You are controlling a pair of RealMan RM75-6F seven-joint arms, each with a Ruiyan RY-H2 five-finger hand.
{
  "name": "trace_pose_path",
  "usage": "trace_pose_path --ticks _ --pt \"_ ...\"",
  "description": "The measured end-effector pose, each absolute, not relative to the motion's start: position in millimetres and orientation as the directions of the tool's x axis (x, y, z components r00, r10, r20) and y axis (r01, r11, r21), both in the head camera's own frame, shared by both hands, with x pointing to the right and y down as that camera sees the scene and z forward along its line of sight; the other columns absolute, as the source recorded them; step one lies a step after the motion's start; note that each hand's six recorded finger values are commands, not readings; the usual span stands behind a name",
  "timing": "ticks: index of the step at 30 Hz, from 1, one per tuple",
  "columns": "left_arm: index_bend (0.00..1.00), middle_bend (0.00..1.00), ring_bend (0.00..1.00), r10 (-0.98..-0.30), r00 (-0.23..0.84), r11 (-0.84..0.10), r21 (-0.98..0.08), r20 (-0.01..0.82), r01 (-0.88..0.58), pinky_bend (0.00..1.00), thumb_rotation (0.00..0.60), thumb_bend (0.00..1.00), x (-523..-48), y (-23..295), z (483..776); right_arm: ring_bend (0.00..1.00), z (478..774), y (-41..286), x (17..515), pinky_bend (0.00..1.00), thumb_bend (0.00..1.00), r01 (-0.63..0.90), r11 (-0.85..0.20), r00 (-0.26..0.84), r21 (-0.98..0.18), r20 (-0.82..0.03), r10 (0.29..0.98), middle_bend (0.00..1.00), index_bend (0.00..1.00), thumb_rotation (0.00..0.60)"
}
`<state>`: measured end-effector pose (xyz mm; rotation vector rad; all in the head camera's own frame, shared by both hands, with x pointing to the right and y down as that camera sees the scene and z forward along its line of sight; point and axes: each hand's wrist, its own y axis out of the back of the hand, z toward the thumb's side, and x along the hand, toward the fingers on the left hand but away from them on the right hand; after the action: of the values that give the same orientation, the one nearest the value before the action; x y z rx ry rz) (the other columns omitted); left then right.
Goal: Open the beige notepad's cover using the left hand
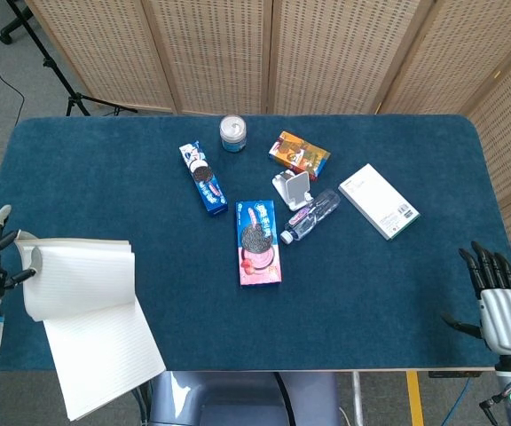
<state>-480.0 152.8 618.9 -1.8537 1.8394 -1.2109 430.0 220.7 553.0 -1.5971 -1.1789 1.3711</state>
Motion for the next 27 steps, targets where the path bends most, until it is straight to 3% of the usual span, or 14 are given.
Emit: trace_pose_path --ticks 9,27 --pt "0.79 0.0 0.0 -0.932 -0.254 -0.138 -0.9 0.26 -0.414 0.0 0.6 0.78 -496 98 639 0.0 554 219 433 0.0 0.0 0.187 -0.33 0.006 -0.925 -0.335 0.942 0.0 0.0 0.6" --pt "0.79 0.0 0.0 -0.905 -0.385 -0.155 -0.983 0.183 -0.102 0.0 0.6 0.78 -536 29 659 0.0 565 220 431 0.0 0.0 0.165 -0.355 0.004 -0.92 -0.359 0.933 0.0 0.0 0.6"
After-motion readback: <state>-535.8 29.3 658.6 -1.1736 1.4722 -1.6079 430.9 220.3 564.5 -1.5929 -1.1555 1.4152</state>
